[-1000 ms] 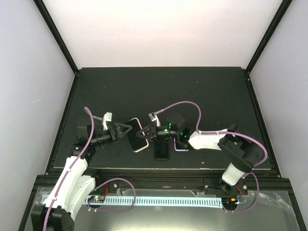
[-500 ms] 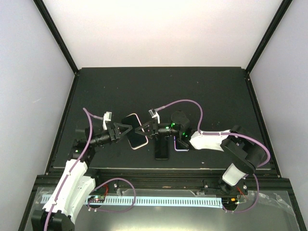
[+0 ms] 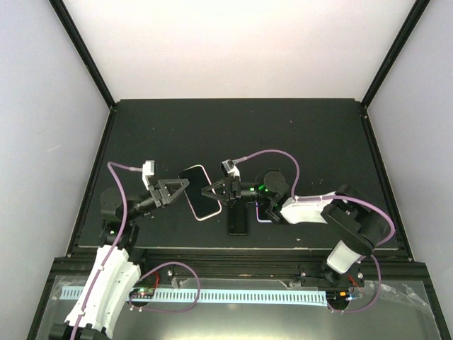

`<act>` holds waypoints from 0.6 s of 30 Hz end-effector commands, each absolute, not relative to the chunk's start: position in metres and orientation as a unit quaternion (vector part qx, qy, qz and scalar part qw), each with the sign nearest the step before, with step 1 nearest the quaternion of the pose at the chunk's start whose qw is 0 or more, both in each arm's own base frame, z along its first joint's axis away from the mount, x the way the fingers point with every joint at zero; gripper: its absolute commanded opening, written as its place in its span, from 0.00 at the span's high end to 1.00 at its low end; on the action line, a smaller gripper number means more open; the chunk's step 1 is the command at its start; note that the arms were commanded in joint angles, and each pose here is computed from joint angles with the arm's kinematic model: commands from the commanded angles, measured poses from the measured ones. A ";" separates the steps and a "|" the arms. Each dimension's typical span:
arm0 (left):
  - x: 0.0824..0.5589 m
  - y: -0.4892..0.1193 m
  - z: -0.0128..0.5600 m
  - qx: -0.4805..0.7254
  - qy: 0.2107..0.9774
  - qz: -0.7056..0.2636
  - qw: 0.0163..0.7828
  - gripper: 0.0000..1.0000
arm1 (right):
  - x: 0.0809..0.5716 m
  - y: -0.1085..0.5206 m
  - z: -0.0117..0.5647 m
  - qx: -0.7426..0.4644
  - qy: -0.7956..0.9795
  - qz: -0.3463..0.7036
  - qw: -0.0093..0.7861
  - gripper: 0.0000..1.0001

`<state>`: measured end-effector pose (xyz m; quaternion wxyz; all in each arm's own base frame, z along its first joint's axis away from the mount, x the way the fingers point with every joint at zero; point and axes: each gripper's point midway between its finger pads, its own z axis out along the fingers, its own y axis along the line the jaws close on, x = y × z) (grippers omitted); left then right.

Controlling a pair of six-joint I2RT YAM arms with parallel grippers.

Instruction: Put the phone into the phone case

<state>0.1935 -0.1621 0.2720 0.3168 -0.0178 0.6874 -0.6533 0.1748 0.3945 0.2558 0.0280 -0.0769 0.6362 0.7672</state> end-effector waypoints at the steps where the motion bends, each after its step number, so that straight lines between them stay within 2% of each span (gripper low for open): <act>1: 0.194 -0.157 0.287 -0.031 0.654 -0.674 0.342 0.47 | 0.169 0.386 0.276 -0.097 0.599 0.794 0.043 0.85; 13: 0.198 -0.148 0.287 -0.067 0.634 -0.680 0.362 0.60 | 0.162 0.379 0.284 -0.101 0.580 0.807 0.037 0.85; 18: 0.200 -0.146 0.286 -0.080 0.634 -0.678 0.363 0.75 | 0.159 0.378 0.284 -0.104 0.578 0.808 0.031 0.84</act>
